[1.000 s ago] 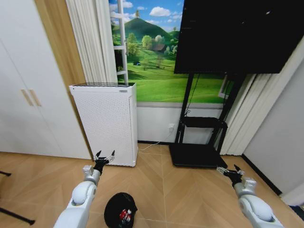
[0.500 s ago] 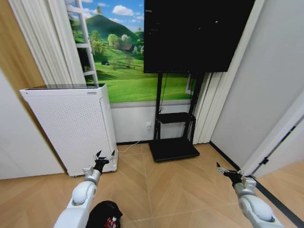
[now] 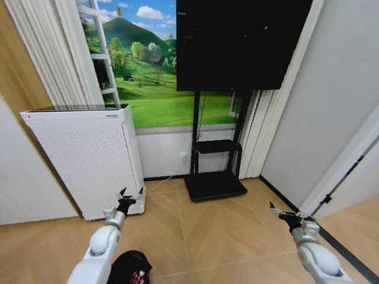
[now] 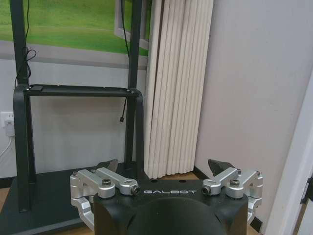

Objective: Pick up the trash bin and place the garbage on the floor into it.

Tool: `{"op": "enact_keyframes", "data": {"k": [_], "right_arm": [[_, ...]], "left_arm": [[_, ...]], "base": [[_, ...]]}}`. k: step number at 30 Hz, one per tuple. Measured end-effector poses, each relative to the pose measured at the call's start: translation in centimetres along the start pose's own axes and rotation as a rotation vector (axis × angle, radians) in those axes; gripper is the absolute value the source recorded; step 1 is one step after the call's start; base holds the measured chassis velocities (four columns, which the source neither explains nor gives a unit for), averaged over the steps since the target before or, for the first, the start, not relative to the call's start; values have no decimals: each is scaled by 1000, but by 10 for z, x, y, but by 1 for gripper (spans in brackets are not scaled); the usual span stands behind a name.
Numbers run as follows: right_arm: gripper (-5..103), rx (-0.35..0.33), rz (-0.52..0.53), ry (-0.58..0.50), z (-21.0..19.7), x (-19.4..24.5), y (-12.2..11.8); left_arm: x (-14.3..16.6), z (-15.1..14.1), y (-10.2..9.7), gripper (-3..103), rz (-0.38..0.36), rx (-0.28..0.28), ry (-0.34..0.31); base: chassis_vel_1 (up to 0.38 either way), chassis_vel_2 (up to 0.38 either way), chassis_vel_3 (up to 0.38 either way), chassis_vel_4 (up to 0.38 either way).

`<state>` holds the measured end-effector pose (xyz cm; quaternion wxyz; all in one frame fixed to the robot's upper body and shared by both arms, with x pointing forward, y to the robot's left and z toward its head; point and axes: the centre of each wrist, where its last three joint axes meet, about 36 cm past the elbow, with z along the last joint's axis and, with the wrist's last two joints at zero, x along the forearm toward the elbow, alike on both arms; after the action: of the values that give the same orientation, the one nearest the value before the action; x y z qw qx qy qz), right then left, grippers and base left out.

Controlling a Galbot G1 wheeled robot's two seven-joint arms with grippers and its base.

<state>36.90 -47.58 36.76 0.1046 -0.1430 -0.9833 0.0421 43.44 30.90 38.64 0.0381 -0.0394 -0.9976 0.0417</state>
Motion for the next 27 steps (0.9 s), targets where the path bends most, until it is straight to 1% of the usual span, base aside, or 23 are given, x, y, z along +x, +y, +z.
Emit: {"op": "enact_keyframes", "data": {"k": [19, 27], "right_arm": [[100, 0, 0, 0, 0, 0, 0], [100, 0, 0, 0, 0, 0, 0]], "left_arm": [[0, 0, 0, 100, 0, 0, 0], [0, 0, 0, 100, 0, 0, 0]], "base": [[10, 14, 11, 14], [74, 83, -84, -91]]}}
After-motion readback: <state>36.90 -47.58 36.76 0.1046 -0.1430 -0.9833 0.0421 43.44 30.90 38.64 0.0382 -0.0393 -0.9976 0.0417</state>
